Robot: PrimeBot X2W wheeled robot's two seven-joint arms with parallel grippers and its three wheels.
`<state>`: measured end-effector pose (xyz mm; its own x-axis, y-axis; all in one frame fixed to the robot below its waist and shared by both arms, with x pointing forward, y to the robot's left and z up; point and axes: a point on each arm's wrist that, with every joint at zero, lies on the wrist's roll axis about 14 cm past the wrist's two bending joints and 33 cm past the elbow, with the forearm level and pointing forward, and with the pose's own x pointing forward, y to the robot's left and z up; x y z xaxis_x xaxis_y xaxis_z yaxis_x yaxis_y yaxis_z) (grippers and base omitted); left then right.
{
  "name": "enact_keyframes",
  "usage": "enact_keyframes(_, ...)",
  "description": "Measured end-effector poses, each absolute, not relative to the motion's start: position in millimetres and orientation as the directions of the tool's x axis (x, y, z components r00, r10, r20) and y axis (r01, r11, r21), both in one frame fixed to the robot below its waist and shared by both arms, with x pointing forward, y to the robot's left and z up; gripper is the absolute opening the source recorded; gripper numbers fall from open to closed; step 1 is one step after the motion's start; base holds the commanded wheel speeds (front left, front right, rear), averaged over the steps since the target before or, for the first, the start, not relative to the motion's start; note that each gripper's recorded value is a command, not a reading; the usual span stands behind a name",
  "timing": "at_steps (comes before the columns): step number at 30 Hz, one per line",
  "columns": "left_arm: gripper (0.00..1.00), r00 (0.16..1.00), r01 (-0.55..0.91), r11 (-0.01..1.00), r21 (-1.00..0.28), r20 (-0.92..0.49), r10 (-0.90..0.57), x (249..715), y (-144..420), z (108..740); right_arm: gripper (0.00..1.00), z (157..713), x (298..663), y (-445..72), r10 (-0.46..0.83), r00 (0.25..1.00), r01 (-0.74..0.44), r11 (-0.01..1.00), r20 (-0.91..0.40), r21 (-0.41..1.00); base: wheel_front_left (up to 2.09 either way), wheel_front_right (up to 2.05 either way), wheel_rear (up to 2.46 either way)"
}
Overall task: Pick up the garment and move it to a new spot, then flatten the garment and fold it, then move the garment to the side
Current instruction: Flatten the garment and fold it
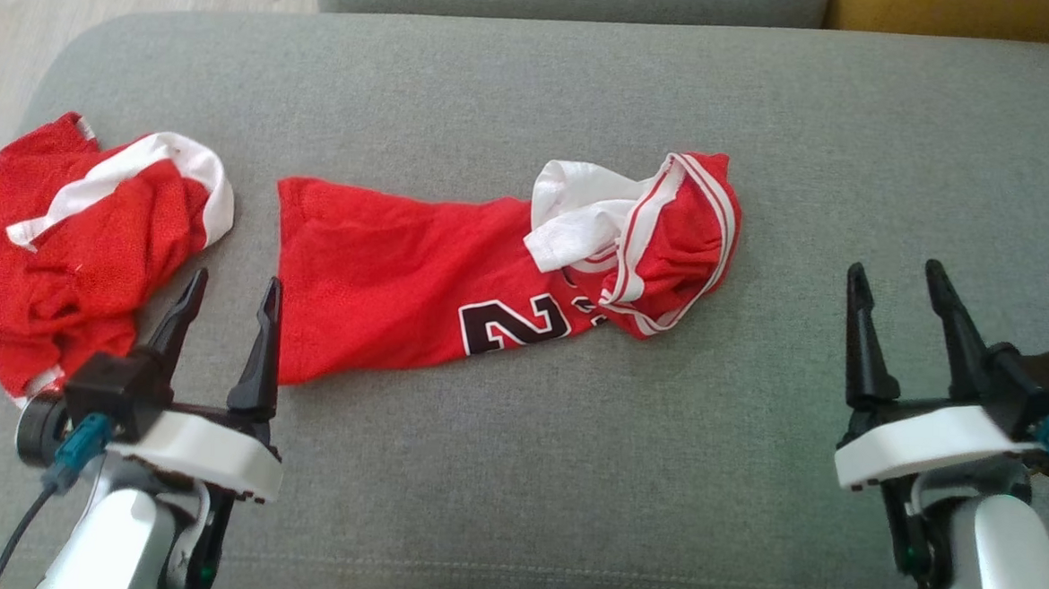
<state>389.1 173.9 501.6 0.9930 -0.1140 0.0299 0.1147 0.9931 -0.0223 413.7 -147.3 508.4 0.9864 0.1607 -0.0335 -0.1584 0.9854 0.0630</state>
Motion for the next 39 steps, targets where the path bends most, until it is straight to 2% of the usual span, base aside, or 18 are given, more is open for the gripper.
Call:
enact_keyframes(6,1.0,0.994,0.106,0.994,-0.022,0.024,-0.105,391,177,500,1.0,496,415,-115,0.253,0.964,-0.248,0.966,-0.079,0.068,0.0,0.0,0.0)
enact_keyframes(14,1.0,0.994,0.095,0.995,-0.027,0.053,-0.093,400,179,508,1.0,463,418,-27,0.492,0.846,-0.489,0.87,-0.205,0.07,0.0,0.0,0.0)
enact_keyframes(21,1.0,0.997,0.065,0.997,-0.046,0.037,-0.063,405,184,500,1.0,417,435,-8,0.523,0.778,-0.537,0.841,-0.349,0.063,0.0,0.0,0.0)
enact_keyframes(22,1.0,0.998,0.06,0.997,-0.045,0.037,-0.059,406,186,500,0.88,413,438,-8,0.521,0.775,-0.535,0.842,-0.358,0.067,0.0,0.0,0.0)
enact_keyframes(23,1.0,0.998,0.056,0.997,-0.045,0.037,-0.054,408,187,500,0.23,409,440,-8,0.519,0.772,-0.534,0.843,-0.366,0.07,0.0,0.0,0.0)
enact_keyframes(24,1.0,0.998,0.056,0.997,-0.044,0.038,-0.054,410,188,499,0.0,406,442,-8,0.518,0.769,-0.533,0.843,-0.375,0.073,0.0,0.0,0.0)
enact_keyframes(27,1.0,0.998,0.053,0.997,-0.049,0.033,-0.051,415,189,497,0.0,401,447,-15,0.499,0.776,-0.509,0.856,-0.385,0.084,0.0,0.0,0.0)
enact_keyframes(31,1.0,0.997,0.073,0.996,-0.054,0.034,-0.071,422,184,494,0.0,405,457,-40,0.437,0.823,-0.432,0.896,-0.362,0.101,0.0,0.0,0.0)
enact_keyframes(39,1.0,0.99,0.139,0.989,-0.046,0.046,-0.137,437,164,493,0.0,422,463,-133,0.193,0.929,-0.174,0.981,-0.315,0.087,0.0,0.0,0.0)
